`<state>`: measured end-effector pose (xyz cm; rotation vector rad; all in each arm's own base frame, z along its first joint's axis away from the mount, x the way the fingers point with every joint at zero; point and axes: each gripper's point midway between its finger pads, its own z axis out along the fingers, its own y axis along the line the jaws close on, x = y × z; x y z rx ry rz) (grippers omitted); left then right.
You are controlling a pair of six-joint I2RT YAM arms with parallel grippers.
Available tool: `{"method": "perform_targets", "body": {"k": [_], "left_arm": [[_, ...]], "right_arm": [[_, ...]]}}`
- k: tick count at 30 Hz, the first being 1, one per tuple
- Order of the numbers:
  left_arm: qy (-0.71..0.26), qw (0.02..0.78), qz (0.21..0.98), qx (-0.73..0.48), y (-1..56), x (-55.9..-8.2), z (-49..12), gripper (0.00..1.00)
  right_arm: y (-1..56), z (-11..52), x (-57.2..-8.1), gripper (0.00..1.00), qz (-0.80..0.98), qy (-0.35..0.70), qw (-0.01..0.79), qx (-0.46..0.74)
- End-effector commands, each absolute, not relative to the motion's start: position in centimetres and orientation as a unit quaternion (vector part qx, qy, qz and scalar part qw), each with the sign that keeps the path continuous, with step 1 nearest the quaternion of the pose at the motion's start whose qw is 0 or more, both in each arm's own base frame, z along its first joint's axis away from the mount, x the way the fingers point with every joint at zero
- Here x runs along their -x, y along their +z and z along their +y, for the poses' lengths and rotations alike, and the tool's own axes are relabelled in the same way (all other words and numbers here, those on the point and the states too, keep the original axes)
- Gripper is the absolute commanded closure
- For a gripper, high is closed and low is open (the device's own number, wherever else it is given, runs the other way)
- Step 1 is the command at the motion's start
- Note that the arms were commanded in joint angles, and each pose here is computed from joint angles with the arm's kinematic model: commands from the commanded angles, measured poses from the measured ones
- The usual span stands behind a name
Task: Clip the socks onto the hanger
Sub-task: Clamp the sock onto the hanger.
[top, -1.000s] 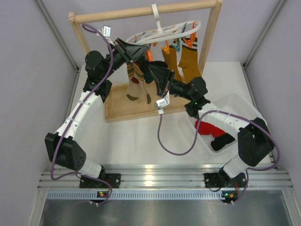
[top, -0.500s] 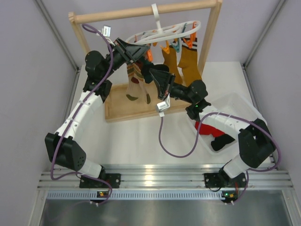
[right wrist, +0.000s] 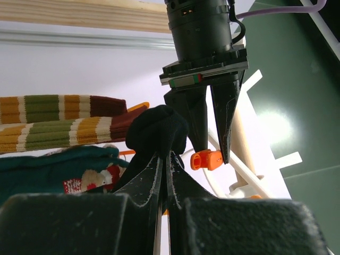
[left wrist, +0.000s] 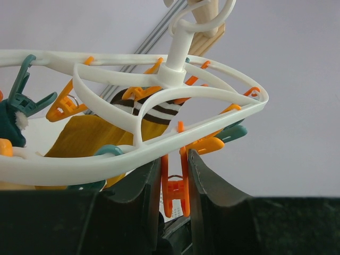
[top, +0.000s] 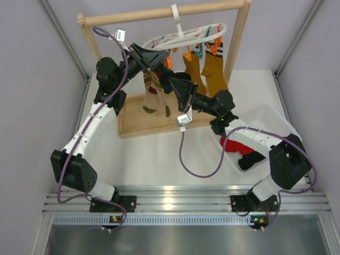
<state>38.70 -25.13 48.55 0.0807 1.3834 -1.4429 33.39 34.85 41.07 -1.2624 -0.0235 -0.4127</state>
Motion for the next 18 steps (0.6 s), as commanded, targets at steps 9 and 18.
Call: {"method": "perform_targets", "body": {"k": [9,18], "left_arm": [[-0.602,0.527,0.596,-0.067,47.1,-38.0,-25.8,1.00],[-0.604,0.520,0.601,-0.065,46.8,-38.0,-25.9,1.00]], "right_arm": [[46.3,33.9,-31.0,1.00,-0.055,-0.215,0.809,0.544],[46.9,34.0,-31.1,1.00,-0.056,-0.216,0.811,0.541]]}}
